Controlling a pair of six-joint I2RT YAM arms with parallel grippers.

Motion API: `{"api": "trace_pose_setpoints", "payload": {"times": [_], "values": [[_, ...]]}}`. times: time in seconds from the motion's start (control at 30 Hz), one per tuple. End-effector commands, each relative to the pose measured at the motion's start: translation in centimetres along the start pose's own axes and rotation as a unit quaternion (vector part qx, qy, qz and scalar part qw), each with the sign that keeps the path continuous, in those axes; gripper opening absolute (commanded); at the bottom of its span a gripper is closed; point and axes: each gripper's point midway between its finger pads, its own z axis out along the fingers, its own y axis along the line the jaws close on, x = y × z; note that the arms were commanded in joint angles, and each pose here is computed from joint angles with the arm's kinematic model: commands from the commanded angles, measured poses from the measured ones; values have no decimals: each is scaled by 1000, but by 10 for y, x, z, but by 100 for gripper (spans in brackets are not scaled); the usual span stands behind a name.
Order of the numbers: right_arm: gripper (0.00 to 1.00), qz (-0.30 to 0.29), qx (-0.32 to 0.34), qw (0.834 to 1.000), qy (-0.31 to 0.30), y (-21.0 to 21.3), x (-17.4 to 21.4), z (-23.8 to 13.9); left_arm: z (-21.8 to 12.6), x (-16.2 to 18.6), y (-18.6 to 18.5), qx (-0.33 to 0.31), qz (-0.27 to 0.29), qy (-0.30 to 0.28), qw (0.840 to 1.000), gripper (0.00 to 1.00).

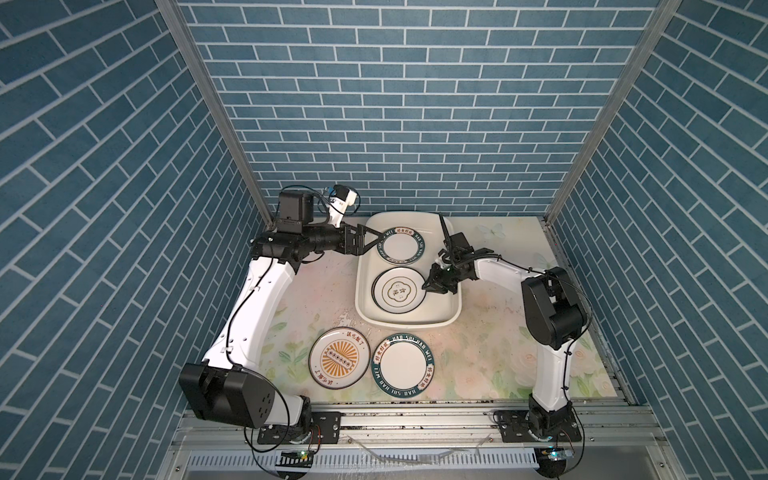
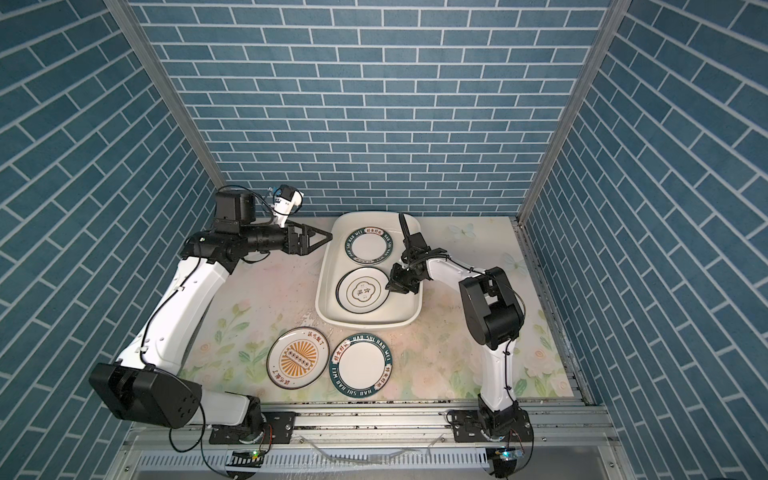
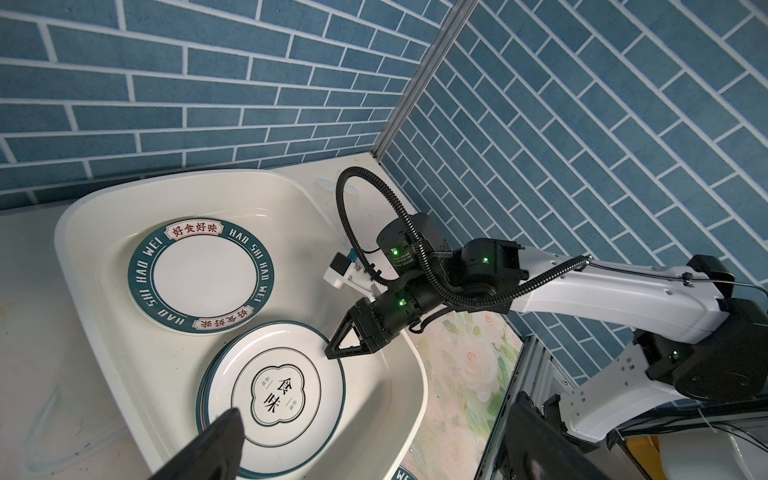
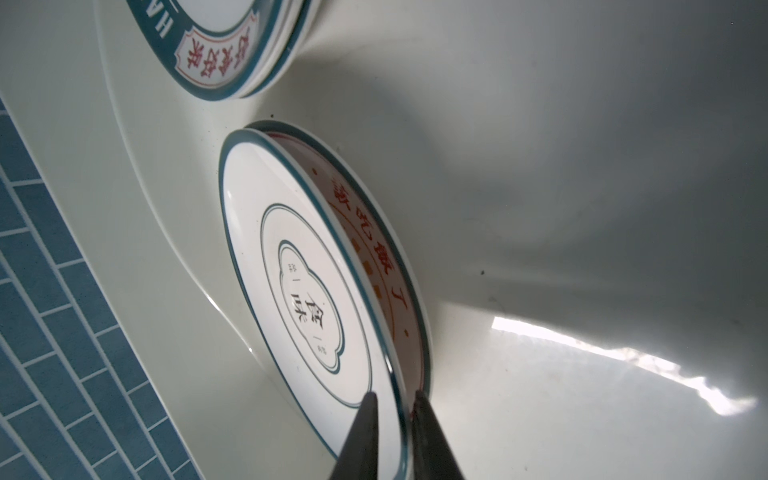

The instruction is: Place the plates into the plastic bin on the countertop

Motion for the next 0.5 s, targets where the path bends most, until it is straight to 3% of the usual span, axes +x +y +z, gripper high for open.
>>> {"api": "trace_pose_setpoints", "payload": {"times": [0.0,0.23,0.47], "values": [[18,-3,21,1000,19,-12,8,8,-6,-2,-4,6,8,-10,1000,99],[19,-5,31,999,20,-15,7,8,-6,-2,-4,7,5,-12,1000,99],[19,-29,47,998,-22,-4,-7,-15,-6,-1,-2,3,4,-14,1000,100]]}}
